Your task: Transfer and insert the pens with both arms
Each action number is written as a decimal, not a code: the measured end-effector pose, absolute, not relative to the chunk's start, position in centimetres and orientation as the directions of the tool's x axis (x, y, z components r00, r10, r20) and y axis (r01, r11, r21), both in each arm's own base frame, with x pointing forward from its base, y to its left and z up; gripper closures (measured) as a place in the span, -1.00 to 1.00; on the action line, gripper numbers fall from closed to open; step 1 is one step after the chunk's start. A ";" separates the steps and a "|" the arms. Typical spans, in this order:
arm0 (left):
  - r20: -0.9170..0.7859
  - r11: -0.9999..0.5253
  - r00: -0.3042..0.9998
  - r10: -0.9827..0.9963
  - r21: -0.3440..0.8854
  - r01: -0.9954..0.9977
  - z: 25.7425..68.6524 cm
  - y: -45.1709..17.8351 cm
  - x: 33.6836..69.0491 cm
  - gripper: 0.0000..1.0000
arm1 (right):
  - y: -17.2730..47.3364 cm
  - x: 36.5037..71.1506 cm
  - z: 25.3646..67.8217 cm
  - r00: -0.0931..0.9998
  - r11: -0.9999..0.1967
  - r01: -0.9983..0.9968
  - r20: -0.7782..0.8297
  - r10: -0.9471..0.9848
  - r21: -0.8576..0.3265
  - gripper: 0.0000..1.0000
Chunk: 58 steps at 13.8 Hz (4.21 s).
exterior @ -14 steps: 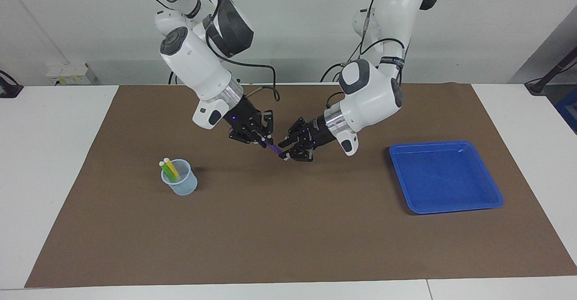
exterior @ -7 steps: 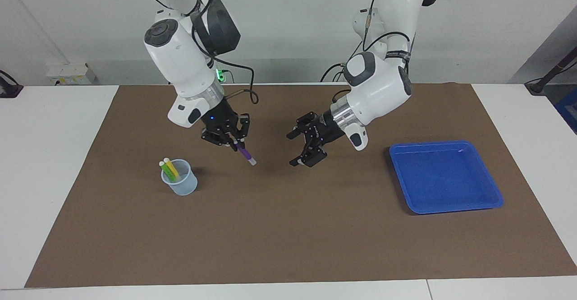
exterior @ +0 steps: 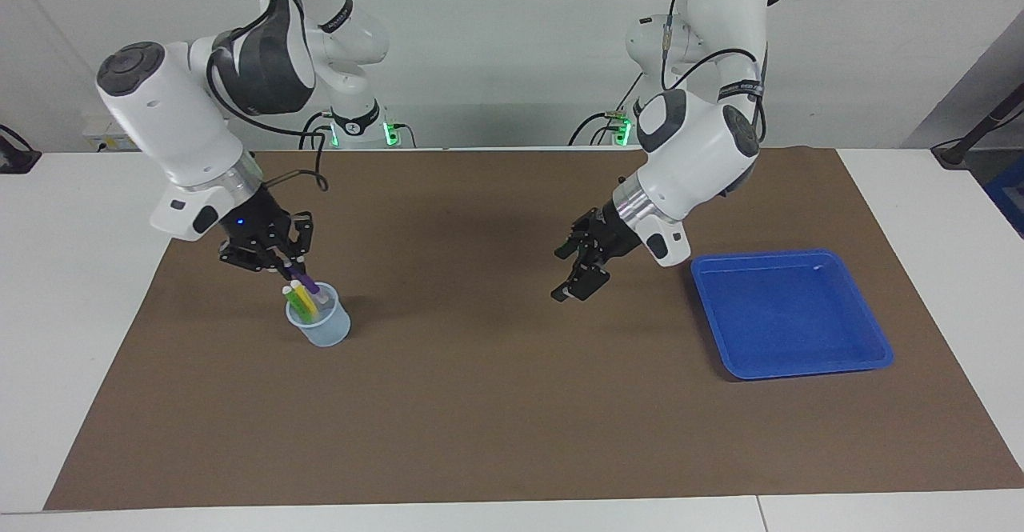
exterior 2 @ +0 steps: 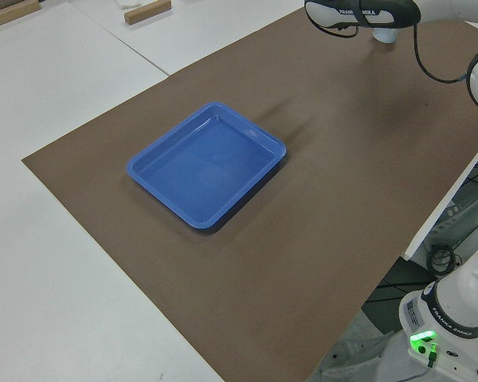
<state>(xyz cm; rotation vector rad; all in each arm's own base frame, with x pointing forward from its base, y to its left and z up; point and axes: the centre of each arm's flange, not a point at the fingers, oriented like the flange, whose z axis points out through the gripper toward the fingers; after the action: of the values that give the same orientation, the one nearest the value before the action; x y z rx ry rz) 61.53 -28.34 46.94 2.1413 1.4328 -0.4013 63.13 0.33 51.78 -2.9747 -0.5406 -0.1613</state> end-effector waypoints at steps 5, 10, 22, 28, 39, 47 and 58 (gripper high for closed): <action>-0.268 -0.627 0.705 0.656 0.327 0.707 44.7 -20.0 62.6 -1.00 | -0.2 62.8 48.2 0.928 -0.928 0.364 0.116 0.353 -0.085 0.62; -0.045 -0.853 0.890 0.453 0.266 0.448 45.1 -18.7 62.7 -1.00 | -0.1 61.8 44.3 0.933 -0.929 0.357 0.082 0.350 -0.095 0.62; 0.085 -0.997 0.995 -0.044 -0.066 -0.039 48.7 -10.1 63.8 -1.00 | 0.3 59.3 49.3 0.965 -0.962 0.257 0.069 0.252 -0.086 -1.00; 0.057 -0.992 0.997 -0.049 -0.122 -0.042 54.8 -9.4 61.2 -1.00 | 1.0 54.4 56.5 0.973 -0.971 0.229 0.030 0.227 -0.069 -1.00; -0.004 -0.998 0.998 0.056 -0.017 0.056 58.3 -4.2 58.3 -1.00 | 1.0 50.4 61.1 0.976 -0.975 0.219 0.024 0.218 -0.049 -1.00; 0.003 -0.998 0.998 0.058 -0.016 0.058 58.7 -4.3 58.2 -1.00 | 1.0 50.4 61.0 0.976 -0.975 0.218 0.022 0.217 -0.049 -1.00; 0.003 -0.998 0.998 0.061 -0.016 0.061 58.7 -4.1 58.2 -1.00 | 1.3 50.3 61.0 0.975 -0.973 0.223 0.017 0.223 -0.050 -1.00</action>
<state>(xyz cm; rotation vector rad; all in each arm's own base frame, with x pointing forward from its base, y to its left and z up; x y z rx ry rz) 58.18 -4.13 58.70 3.1565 0.0960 0.0045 50.33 1.28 60.97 -3.0700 -0.3472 -0.0174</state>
